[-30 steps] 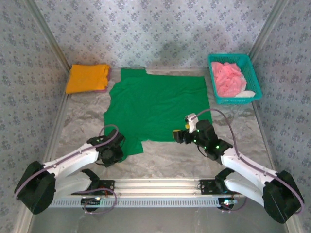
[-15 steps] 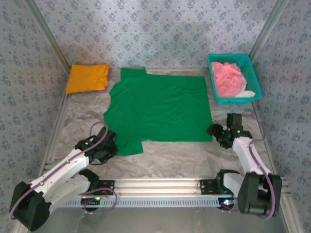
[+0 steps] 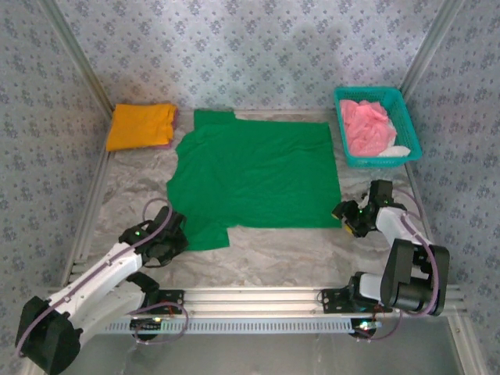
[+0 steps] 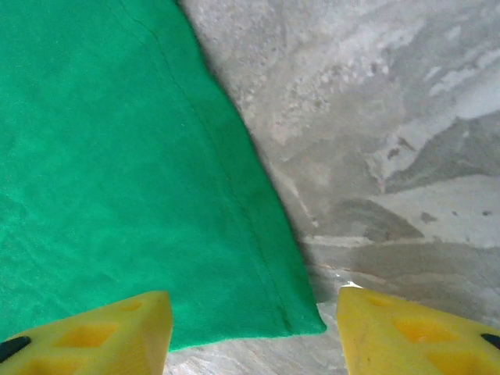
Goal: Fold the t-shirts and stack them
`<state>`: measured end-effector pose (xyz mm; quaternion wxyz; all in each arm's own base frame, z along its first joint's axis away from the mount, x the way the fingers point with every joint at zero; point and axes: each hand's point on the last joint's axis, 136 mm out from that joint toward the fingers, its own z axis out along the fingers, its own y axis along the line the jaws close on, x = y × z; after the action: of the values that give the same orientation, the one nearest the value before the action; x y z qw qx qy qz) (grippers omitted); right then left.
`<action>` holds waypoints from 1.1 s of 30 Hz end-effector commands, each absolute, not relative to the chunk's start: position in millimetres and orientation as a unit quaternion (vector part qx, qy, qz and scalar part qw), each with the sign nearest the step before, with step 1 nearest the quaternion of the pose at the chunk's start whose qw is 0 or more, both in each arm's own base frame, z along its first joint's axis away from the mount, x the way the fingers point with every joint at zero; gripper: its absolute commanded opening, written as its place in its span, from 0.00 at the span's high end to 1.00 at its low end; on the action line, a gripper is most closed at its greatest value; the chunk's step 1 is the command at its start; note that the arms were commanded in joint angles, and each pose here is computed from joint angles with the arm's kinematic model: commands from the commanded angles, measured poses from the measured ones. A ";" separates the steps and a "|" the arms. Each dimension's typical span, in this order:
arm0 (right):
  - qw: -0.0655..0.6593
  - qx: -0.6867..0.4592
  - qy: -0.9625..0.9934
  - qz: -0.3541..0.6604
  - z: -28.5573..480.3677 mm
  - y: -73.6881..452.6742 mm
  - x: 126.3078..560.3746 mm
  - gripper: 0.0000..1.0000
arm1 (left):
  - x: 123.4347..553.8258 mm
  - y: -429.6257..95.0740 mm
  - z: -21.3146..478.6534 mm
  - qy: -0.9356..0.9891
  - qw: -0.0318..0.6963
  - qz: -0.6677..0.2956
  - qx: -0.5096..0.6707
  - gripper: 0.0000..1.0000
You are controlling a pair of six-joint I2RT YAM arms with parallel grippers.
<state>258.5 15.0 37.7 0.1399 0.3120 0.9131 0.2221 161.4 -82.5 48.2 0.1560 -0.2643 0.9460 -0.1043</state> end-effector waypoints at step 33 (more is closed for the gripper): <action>0.140 0.332 0.904 0.232 36.7 15.1 260.9 1.00 | 179.3 -76.8 69.4 0.934 0.210 -0.117 -0.266 1.00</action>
<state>256.8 14.9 21.2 0.1329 0.3383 0.9049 0.2213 169.5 -79.8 52.0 0.1827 -0.2740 0.9367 -0.1190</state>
